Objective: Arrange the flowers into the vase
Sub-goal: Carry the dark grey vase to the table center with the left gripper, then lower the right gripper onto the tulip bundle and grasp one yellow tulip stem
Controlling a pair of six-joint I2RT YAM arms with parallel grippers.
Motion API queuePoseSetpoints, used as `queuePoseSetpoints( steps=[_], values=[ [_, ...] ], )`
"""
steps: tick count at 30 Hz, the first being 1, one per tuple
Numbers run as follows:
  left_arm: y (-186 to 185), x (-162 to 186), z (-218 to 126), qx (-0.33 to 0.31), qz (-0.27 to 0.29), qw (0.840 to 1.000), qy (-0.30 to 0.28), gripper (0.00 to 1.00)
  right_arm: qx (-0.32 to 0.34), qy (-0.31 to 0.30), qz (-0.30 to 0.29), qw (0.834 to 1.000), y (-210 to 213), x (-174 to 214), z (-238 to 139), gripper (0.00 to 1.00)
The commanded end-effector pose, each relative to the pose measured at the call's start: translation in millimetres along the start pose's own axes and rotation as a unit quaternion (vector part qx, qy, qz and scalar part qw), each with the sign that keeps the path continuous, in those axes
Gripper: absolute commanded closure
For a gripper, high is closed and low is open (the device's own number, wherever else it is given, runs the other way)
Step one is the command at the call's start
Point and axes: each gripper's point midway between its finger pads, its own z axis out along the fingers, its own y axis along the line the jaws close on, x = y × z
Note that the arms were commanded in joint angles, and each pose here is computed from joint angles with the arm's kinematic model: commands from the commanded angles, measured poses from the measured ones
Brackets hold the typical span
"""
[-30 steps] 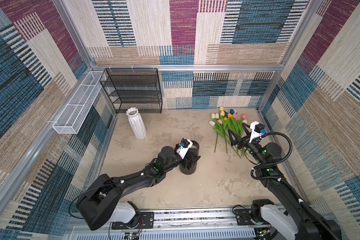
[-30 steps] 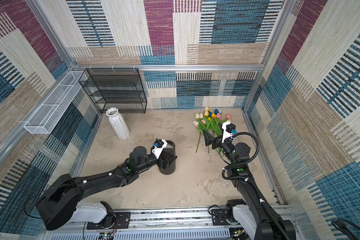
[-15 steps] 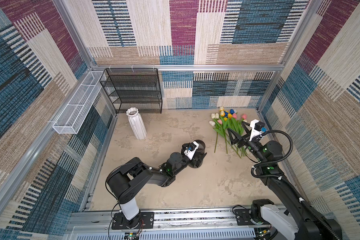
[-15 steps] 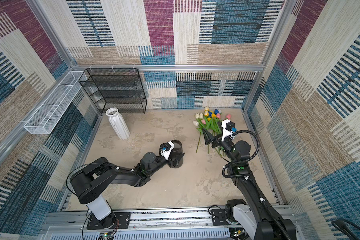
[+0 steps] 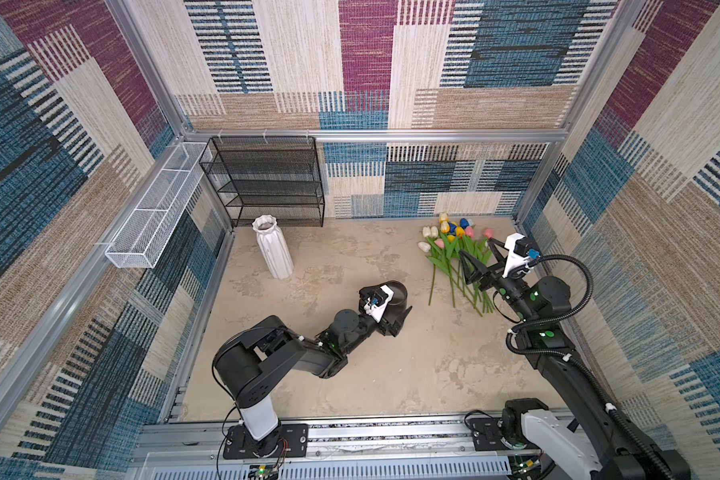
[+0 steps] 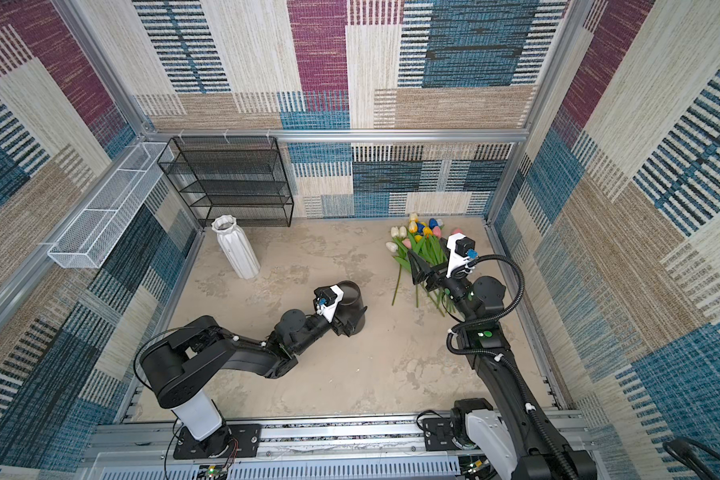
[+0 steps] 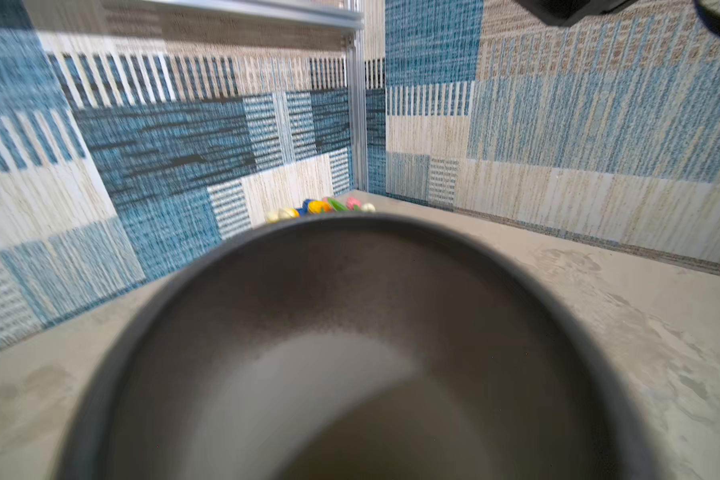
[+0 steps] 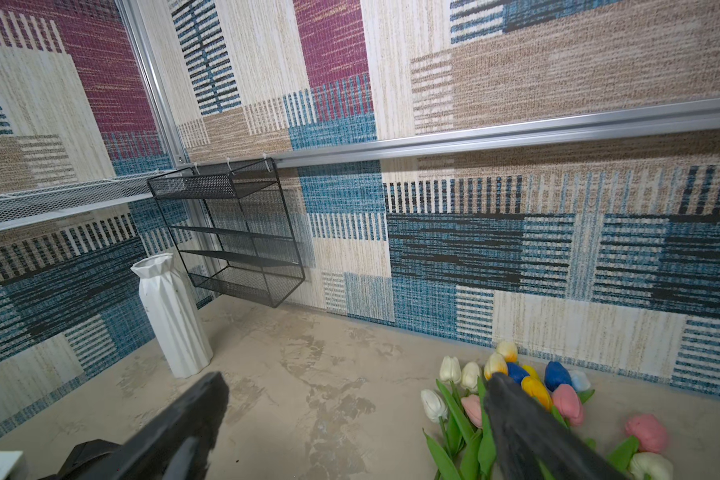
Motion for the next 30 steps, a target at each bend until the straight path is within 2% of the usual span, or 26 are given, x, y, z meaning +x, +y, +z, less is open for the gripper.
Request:
queuePoseSetpoints(
  steps=[1, 13, 15, 17, 18, 20, 22, 24, 26, 30],
  values=[
    [6.4, -23.6, -7.7, -0.016, 0.022, 0.999, -0.041, 0.0, 0.012, -0.002, 0.0, 1.0, -3.3, -3.9, 0.0, 0.0],
    [15.3, -8.8, -46.7, -0.042, 0.03, 0.999, -0.016, 0.0, 0.011, 0.006, 0.005, 1.0, -7.1, -3.4, 10.7, 0.0],
    [18.3, -17.4, -57.3, -0.048, 0.024, 0.998, -0.023, 0.0, 0.032, 0.024, 0.021, 0.999, -17.0, -1.6, 18.7, 0.0],
    [19.1, -27.3, -66.8, -0.046, 0.022, 0.999, -0.013, 0.0, 0.05, 0.072, 0.045, 0.995, -30.9, 9.9, 35.8, 0.0],
    [18.6, -36.3, -70.1, -0.043, 0.023, 0.999, -0.01, 0.0, 0.066, 0.113, 0.062, 0.99, -40.3, 26.0, 43.6, 0.02],
    [14.7, -45.8, -77.3, -0.024, 0.033, 0.999, 0.035, 0.0, 0.085, 0.194, 0.089, 0.973, -56.1, 53.7, 62.3, 0.12],
    [11.7, -59.4, -90.2, -0.005, 0.036, 0.996, 0.084, 0.03, 0.099, 0.284, 0.107, 0.948, -69.8, 88.1, 77.6, 0.25],
    [8.3, -80.0, -106.8, 0.01, 0.038, 0.996, 0.078, 0.03, 0.124, 0.339, 0.106, 0.927, -85.0, 112.6, 83.4, 0.43],
    [1.0, -93.7, -123.6, 0.035, 0.027, 0.996, 0.077, 0.04, 0.159, 0.365, 0.095, 0.912, -102.0, 131.8, 82.3, 0.48],
    [-8.8, -98.5, -144.3, 0.061, -0.032, 0.994, 0.08, 0.05, 0.236, 0.404, 0.083, 0.88, -137.0, 151.5, 76.2, 0.5]
  ],
)
